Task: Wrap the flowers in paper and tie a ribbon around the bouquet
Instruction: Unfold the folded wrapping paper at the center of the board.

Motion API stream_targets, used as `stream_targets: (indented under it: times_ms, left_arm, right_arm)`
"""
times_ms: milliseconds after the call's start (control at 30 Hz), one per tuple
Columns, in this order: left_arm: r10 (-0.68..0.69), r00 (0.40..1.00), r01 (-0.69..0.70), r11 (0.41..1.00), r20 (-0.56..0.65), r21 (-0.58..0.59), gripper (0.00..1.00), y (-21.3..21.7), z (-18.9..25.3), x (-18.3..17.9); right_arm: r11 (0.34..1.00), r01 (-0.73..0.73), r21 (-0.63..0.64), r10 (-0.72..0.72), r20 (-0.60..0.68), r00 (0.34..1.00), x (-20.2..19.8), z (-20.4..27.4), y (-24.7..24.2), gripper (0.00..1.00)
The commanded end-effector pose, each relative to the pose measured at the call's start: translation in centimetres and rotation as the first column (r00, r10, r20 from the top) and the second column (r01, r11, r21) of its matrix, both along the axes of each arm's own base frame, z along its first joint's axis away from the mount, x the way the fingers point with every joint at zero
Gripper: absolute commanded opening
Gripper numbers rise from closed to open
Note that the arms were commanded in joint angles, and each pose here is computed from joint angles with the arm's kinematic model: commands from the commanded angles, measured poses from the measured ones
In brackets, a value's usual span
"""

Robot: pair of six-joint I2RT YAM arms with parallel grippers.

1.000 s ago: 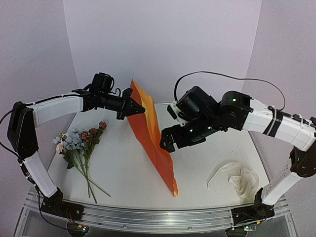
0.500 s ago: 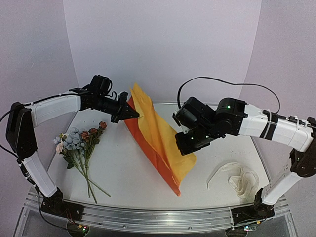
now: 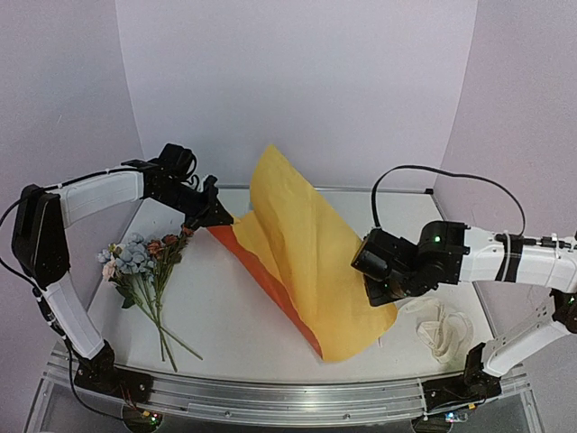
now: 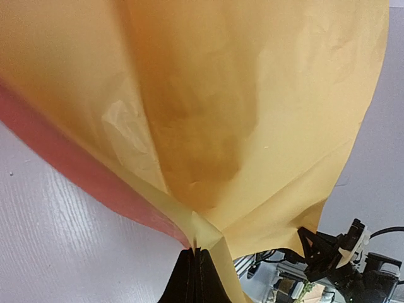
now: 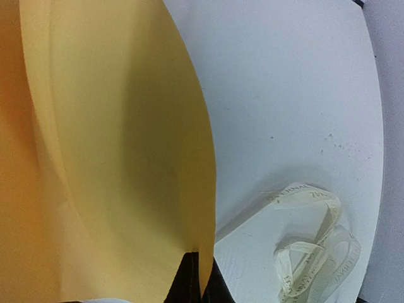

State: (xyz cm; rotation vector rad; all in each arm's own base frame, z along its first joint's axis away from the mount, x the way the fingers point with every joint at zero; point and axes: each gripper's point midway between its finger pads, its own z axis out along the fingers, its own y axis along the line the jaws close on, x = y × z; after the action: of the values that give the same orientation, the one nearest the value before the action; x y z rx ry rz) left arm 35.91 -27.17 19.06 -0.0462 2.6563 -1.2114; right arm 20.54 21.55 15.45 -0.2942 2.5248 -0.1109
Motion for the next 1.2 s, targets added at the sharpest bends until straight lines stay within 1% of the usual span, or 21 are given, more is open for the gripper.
stream_targets:
  times_ms: [0,267,433,533,667,833,1000,1067,1167]
  left_arm:
    - [0.008,0.998,-0.011,0.998,0.058,0.055,0.00,1.1,0.0,1.8]
    - [0.011,0.999,-0.015,0.997,0.045,0.071,0.00,1.2,-1.0,2.4]
    - [0.019,0.997,-0.028,0.992,0.070,0.122,0.00,1.8,-1.7,3.4]
    - [0.021,0.996,-0.035,0.987,0.092,0.156,0.00,2.2,-2.4,5.4]
    - [0.018,0.989,-0.044,0.984,0.148,0.173,0.00,2.6,-2.7,9.4]
    - [-0.002,0.973,-0.035,0.987,0.232,0.155,0.00,2.6,-2.2,14.9]
    - [-0.030,0.965,-0.006,0.990,0.260,0.138,0.00,2.0,-4.1,18.1]
    - [-0.035,0.962,0.000,0.992,0.272,0.126,0.00,1.7,-4.8,18.9]
    - [-0.042,0.956,0.013,0.995,0.289,0.101,0.00,1.2,-5.6,19.5]
  right_arm:
    - [0.987,0.160,-0.006,-0.158,0.127,0.979,0.7,0.1,-3.6,0.00]
    - [0.977,0.215,-0.016,-0.211,0.129,0.969,0.3,-1.3,-4.9,0.00]
    - [0.971,0.239,-0.005,-0.237,0.100,0.966,-0.3,-2.3,-5.3,0.00]
    - [0.973,0.229,0.024,-0.230,0.036,0.973,-0.8,-3.3,-4.3,0.00]
    - [0.965,0.243,0.095,-0.238,-0.060,0.969,-1.8,-4.6,-2.3,0.00]
    - [0.908,0.359,0.215,-0.333,-0.150,0.931,-2.3,-5.0,0.0,0.00]
    - [0.827,0.470,0.308,-0.442,-0.160,0.882,-1.9,-4.5,2.3,0.00]
    - [0.804,0.497,0.326,-0.470,-0.164,0.867,-1.8,-4.6,3.4,0.00]
    - [0.792,0.495,0.359,-0.485,-0.122,0.866,-1.4,-4.5,5.2,0.00]
